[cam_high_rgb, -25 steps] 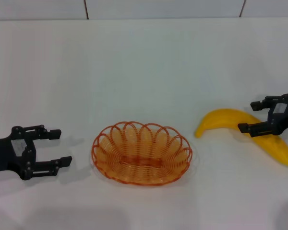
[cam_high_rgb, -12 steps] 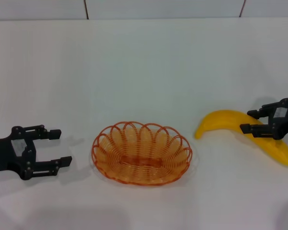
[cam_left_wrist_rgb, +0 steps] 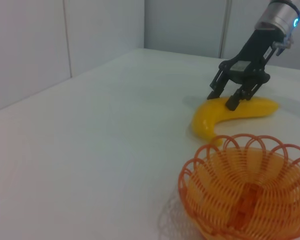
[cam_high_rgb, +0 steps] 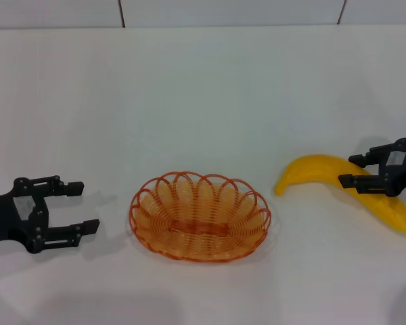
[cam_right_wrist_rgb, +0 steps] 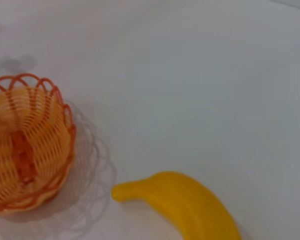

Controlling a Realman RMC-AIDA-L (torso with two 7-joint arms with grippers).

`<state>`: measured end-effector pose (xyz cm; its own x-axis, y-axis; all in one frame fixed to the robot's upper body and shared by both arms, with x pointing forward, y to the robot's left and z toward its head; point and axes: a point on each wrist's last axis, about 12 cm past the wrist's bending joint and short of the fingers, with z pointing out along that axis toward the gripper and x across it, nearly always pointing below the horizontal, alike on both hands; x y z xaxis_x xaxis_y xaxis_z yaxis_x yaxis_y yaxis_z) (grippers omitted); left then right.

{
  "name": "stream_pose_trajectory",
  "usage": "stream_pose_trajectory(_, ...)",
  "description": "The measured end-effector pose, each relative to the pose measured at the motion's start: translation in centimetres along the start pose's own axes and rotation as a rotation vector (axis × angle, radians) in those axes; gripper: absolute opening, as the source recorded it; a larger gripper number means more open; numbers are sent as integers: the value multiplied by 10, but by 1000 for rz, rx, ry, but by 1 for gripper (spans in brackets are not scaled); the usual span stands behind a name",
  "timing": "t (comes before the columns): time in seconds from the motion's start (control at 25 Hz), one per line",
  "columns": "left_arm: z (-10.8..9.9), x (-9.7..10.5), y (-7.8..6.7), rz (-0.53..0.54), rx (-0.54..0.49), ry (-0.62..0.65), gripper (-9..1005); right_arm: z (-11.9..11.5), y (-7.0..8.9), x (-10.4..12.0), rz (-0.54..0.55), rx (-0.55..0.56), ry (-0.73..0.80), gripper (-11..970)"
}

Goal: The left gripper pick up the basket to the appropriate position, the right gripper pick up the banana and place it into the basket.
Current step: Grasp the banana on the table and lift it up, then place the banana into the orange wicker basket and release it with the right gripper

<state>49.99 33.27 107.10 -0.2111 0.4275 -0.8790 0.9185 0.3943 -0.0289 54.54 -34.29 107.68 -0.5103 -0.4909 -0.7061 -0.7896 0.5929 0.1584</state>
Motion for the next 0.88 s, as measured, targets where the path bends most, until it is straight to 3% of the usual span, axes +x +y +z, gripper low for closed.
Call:
stream_pose_trajectory(0.36, -1, 1, 0, -2, -2, 2, 760, -10, 3, -14, -28, -46, -63, 487)
stream_pose_trajectory(0.6, -1, 1, -1, -3, 1, 1, 759, -37, 7, -51, -105, -93, -192, 491)
stream_pose_trajectory(0.72, -1, 0, 0, -1, 2, 0, 759, -46, 17, -74, -164, -162, -259, 493)
stream_pose_trajectory(0.88, 0, -1, 0, 3, 5, 2, 759, -40, 38, -91, -217, -311, -339, 496)
